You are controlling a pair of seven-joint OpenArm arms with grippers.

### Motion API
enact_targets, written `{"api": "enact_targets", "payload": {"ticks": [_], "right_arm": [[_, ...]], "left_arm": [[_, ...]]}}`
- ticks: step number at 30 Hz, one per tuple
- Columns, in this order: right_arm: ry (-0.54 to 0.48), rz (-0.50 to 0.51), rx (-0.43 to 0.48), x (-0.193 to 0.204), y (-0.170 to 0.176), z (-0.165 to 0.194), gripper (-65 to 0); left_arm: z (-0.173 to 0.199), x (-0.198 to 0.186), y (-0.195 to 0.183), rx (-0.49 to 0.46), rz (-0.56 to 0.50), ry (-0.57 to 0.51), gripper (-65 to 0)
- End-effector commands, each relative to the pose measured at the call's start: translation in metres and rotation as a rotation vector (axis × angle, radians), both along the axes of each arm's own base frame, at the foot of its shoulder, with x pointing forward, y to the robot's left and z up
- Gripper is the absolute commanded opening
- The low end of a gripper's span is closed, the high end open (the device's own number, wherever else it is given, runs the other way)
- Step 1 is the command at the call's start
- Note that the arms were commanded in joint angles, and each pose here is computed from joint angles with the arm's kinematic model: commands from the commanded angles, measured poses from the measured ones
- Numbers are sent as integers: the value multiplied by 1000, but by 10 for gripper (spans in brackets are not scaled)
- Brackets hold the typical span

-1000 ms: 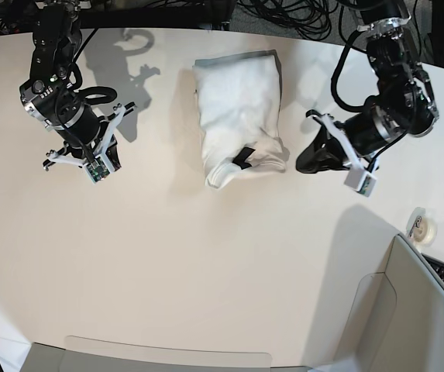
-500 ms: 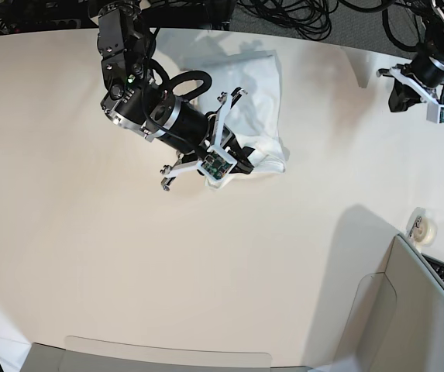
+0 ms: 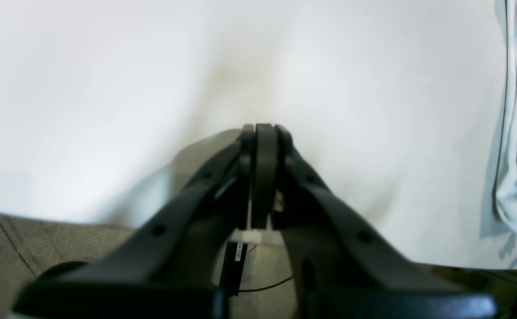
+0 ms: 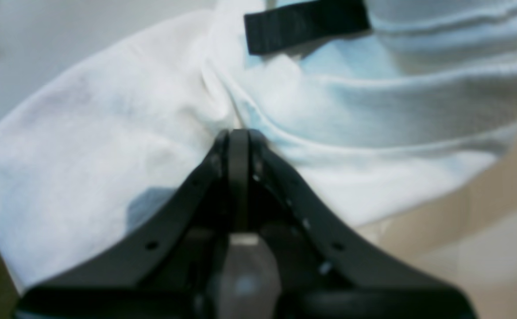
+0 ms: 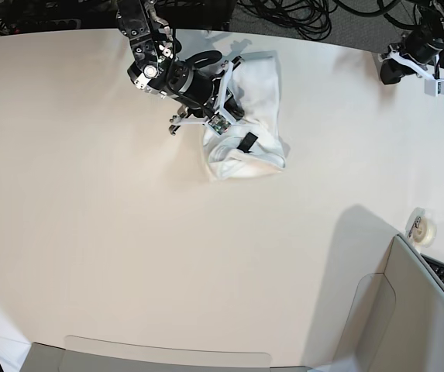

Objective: Layout the t-shirt on the table in an organized manner, then fold the t-shirt properly
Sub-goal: 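Grasp the folded shirt with the right gripper and drag it aside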

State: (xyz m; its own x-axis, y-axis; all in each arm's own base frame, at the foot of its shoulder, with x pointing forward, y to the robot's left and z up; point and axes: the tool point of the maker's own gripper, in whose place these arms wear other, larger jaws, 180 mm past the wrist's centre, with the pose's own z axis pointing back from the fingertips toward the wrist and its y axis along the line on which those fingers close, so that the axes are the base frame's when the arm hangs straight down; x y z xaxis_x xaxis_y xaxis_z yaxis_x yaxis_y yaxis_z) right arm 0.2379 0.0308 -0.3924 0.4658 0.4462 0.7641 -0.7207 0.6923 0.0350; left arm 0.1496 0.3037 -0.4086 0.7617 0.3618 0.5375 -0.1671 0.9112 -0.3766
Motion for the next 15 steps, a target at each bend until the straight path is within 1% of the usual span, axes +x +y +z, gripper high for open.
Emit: {"api": "enact_targets", "payload": {"ticks": [1, 3, 4, 7, 8, 11, 15], "right_arm": [[40, -19, -145, -8, -37, -17, -650], [34, -44, -228, -8, -73, -19, -650], [41, -56, -285, -9, -97, -22, -650], [53, -83, -413, -11, -155, -27, -650], [54, -90, -464, -12, -178, -26, -650], [58, -108, -583, -13, -231, -22, -650], [122, -129, -747, -28, -306, -22, -650]], "left_arm": [[-8, -12, 4, 30, -13, 74, -650], [-9, -12, 1, 25, -20, 78, -650], [-11, -10, -4, 18, -37, 80, -650], [-15, -9, -16, 3, -72, 89, -650], [-16, -9, -19, -2, -77, 91, -650], [-19, -8, -28, -15, -103, 97, -650], [-22, -7, -37, -36, -104, 93, -650]]}}
